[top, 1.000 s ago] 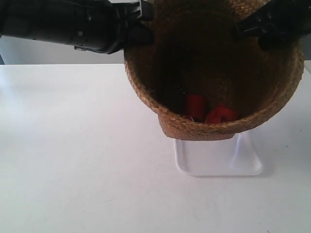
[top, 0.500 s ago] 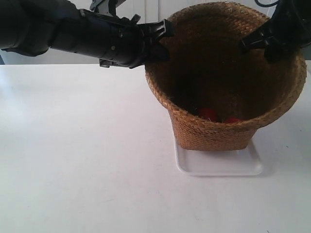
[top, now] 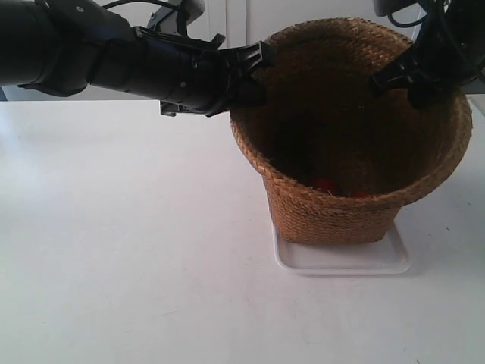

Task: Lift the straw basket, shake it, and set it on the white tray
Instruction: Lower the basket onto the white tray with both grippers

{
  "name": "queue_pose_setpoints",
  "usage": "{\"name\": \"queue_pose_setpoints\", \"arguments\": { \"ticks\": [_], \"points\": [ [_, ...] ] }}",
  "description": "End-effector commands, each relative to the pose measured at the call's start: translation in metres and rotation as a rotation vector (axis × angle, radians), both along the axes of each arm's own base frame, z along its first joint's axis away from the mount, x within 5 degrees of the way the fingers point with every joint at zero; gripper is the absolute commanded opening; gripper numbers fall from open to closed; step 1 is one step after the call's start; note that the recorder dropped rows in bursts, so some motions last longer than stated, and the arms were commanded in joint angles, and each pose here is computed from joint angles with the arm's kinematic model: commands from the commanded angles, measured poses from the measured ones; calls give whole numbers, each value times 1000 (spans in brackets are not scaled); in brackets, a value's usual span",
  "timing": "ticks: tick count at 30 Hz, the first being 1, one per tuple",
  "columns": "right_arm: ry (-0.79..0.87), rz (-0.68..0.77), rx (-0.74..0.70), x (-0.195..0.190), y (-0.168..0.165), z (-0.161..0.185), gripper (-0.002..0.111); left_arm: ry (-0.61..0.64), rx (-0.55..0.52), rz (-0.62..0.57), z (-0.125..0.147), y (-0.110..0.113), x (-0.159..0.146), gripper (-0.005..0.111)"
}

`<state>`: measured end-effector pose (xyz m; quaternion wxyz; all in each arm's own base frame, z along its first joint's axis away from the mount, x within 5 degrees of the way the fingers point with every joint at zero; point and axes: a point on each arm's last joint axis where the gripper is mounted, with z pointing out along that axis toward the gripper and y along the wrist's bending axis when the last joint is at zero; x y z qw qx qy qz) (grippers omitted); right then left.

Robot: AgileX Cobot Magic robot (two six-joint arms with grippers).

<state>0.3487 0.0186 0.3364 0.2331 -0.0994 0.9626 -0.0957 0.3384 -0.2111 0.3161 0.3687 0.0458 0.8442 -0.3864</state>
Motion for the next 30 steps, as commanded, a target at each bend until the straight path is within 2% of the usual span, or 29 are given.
{"name": "queue_pose_setpoints", "arguments": {
  "ticks": [1, 25, 28, 30],
  "points": [
    [31, 17, -47, 0, -4, -2, 0, 1, -84, 12, 15, -6, 0, 0],
    [32, -12, -39, 2, -4, -5, 2, -1, -43, -9, 8, -7, 1, 1],
    [32, -12, -39, 2, -4, -5, 9, 0, -31, -23, 7, -7, 0, 12],
    [32, -12, -39, 2, -4, -5, 15, 0, -29, -25, 7, -7, 0, 24]
  ]
}}
